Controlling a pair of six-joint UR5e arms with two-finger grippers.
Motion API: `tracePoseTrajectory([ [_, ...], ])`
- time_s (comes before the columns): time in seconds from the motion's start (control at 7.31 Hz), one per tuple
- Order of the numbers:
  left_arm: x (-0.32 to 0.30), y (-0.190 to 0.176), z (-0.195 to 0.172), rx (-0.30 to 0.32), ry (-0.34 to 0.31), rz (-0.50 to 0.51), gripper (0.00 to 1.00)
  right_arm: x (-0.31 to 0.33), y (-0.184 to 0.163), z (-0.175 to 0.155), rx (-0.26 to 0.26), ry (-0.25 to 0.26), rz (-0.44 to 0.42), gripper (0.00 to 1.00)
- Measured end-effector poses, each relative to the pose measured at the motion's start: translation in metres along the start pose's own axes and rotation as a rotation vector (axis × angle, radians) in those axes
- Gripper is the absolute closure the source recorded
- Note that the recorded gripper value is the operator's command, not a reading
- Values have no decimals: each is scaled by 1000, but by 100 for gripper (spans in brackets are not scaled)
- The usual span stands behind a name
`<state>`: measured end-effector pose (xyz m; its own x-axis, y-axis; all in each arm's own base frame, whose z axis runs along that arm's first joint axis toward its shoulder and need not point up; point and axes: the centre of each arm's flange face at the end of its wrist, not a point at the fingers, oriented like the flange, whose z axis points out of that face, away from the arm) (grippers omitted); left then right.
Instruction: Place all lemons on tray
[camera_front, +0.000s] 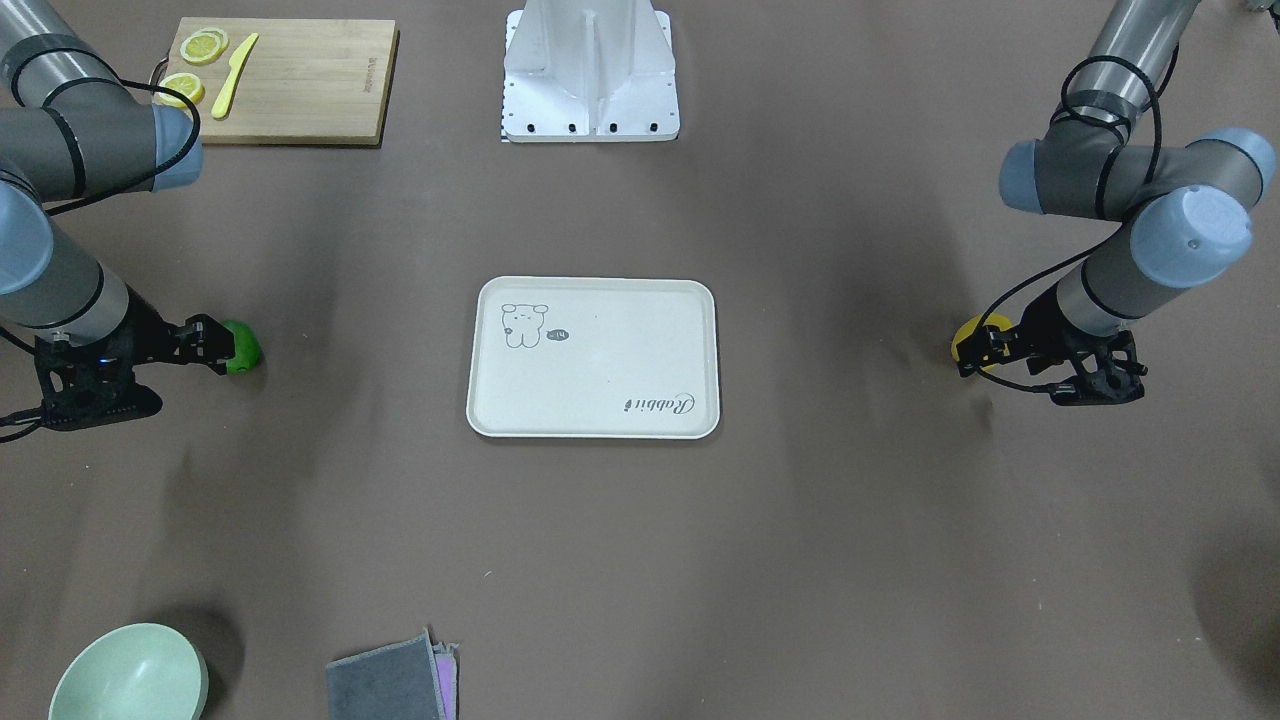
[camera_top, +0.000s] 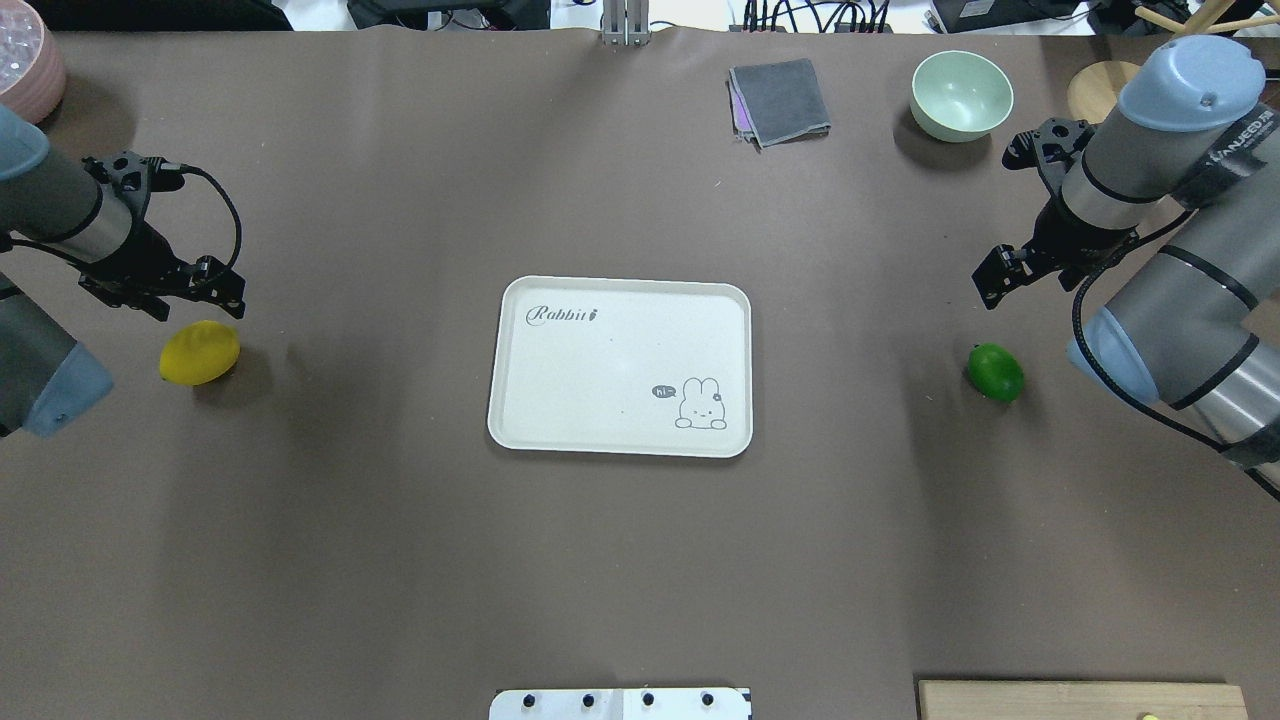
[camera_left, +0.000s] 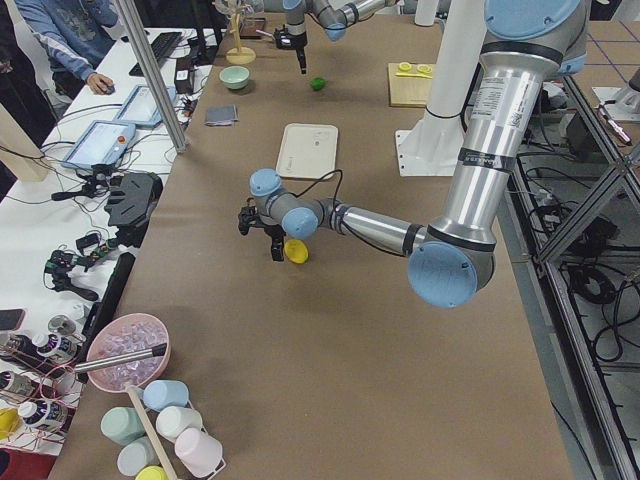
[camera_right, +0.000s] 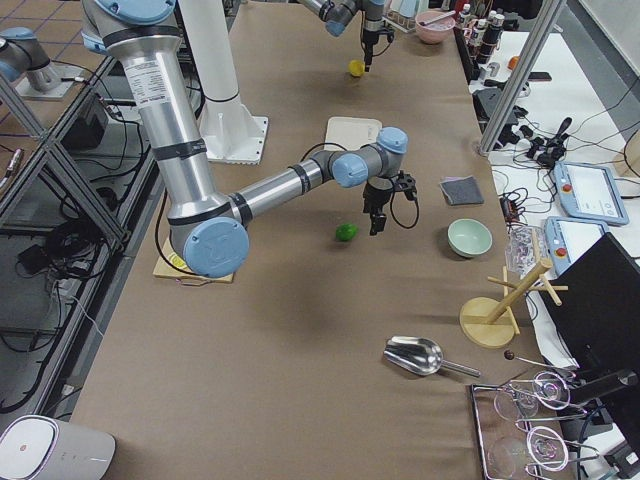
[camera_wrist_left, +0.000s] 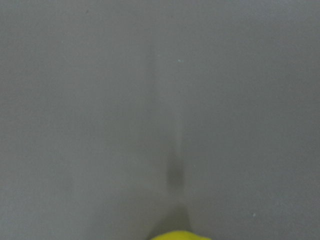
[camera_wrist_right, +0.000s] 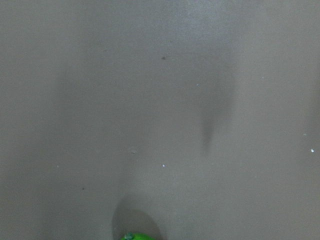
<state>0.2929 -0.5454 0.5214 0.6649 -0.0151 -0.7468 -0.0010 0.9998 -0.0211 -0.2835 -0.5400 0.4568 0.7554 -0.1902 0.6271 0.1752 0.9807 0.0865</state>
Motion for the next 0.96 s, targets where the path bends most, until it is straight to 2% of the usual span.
tracePoseTrajectory([
  [0.41, 3, -3, 1, 13, 15, 13, 2, 4, 50, 16, 79, -19, 56, 3],
  [0.68, 4, 2, -4, 25, 29, 12, 2, -17, 102, 13, 98, -14, 89, 3],
  [0.96, -14, 17, -2, 47, 52, 1, 3, -41, 125, 25, 87, -1, 83, 3],
])
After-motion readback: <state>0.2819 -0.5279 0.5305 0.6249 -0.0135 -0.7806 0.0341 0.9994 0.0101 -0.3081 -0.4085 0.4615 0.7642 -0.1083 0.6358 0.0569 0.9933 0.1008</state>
